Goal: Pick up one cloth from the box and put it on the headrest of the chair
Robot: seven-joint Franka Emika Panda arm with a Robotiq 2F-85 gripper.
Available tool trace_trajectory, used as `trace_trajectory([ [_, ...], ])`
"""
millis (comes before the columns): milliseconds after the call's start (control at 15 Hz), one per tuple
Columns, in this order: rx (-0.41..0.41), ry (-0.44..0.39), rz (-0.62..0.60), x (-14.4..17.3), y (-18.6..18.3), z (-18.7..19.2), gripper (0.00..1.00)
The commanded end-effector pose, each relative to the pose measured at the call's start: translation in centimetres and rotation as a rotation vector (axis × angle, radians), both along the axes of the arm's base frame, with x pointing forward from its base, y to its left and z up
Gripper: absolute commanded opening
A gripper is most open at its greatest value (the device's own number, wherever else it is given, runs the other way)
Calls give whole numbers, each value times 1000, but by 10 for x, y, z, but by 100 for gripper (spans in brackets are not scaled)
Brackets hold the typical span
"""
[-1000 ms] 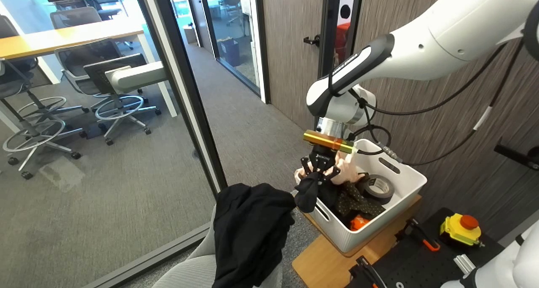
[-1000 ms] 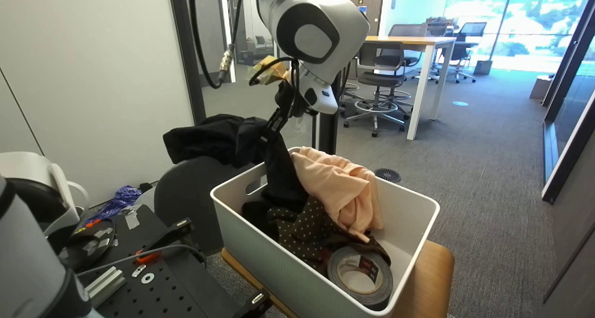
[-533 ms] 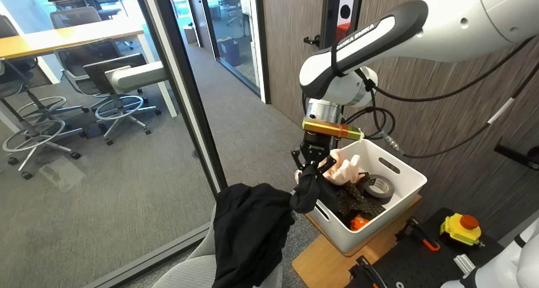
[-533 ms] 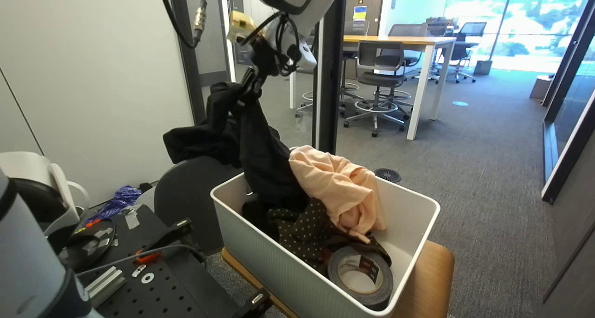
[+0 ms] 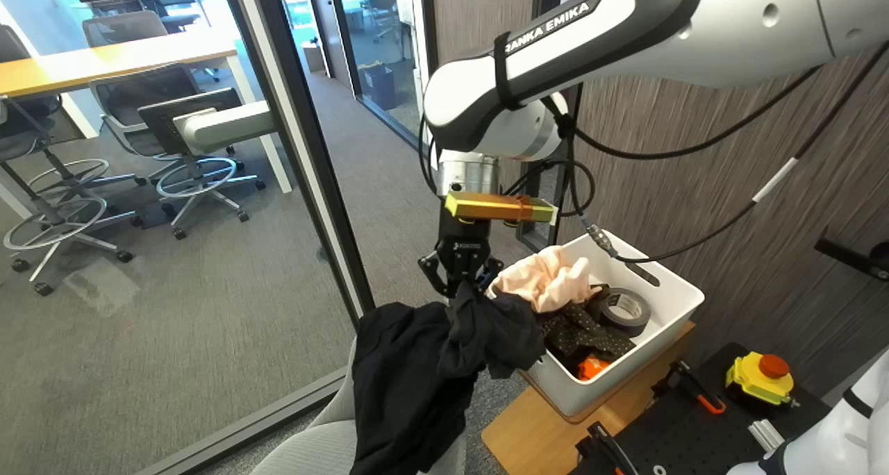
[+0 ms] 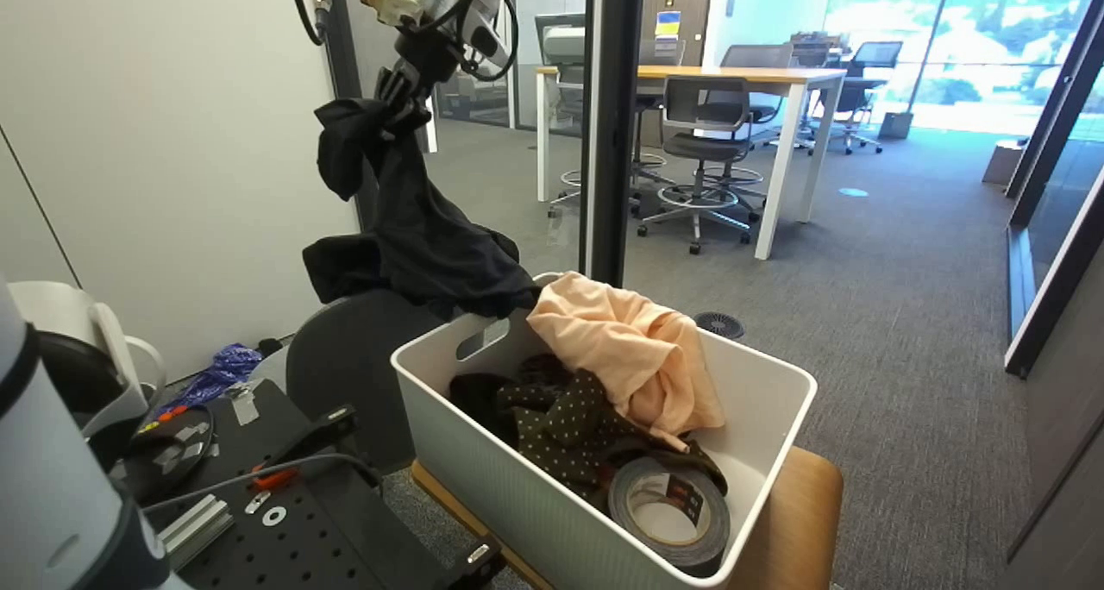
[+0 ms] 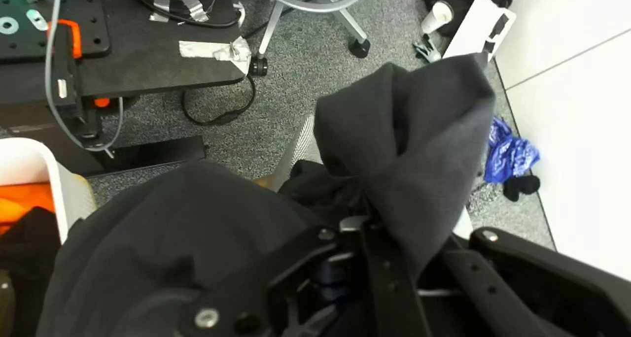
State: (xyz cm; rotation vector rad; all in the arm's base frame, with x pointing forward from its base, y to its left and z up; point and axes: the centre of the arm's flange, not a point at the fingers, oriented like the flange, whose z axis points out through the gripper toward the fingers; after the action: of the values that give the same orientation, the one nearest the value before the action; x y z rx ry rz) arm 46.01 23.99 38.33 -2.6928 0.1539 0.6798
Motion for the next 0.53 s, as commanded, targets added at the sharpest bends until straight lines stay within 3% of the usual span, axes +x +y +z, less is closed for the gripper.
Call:
trace_trajectory([
  [0, 29, -12, 195, 31, 36, 9, 2],
  [267, 55, 2, 379, 62, 63, -6, 2],
  [467, 48, 61, 465, 92, 83, -32, 2],
])
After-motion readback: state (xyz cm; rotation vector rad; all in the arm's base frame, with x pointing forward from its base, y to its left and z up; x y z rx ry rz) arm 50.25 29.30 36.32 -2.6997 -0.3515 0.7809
